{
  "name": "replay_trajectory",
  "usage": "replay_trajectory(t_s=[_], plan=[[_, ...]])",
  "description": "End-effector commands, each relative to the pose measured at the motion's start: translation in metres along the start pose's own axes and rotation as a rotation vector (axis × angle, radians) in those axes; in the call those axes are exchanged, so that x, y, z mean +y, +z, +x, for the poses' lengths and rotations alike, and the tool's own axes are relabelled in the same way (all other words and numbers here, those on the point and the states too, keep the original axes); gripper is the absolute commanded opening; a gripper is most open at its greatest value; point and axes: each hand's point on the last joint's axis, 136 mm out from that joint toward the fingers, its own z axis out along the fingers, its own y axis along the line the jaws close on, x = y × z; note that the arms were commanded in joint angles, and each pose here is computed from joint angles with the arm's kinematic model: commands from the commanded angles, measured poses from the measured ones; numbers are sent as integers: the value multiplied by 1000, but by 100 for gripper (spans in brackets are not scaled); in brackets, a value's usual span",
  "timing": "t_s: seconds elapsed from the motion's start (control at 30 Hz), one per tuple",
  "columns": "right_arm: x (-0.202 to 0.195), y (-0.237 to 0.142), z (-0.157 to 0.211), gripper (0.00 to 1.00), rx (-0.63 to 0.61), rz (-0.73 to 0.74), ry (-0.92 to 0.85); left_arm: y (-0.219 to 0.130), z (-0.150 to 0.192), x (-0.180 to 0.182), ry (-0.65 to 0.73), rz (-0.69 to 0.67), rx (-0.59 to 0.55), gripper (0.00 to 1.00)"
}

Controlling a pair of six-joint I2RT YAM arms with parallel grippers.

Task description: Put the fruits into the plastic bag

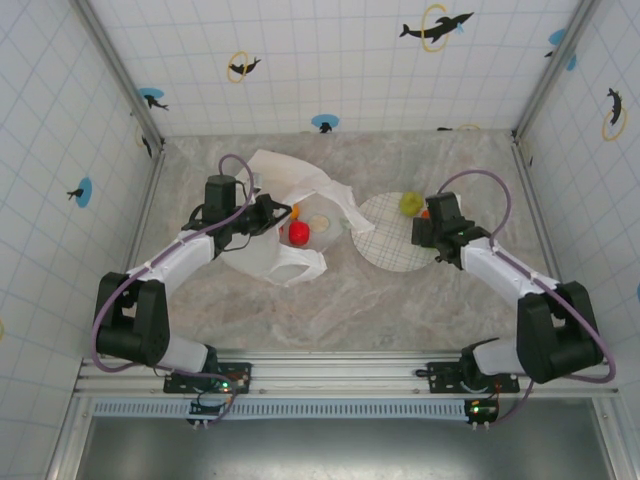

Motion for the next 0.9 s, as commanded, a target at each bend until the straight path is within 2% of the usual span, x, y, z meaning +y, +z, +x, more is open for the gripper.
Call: replay_trajectory(t_s=[0.0,0.2,0.43,0.87], plan=[[3,13,11,98,46,-17,25,1,1,2,-21,1,11,0],[10,31,17,93,88,-42,29,2,1,2,-23,3,14,0],[12,49,18,82,120,-19,4,1,1,2,-22,2,11,0],[10,55,16,82,108,1,-18,1,0,2,-21,4,12,0]])
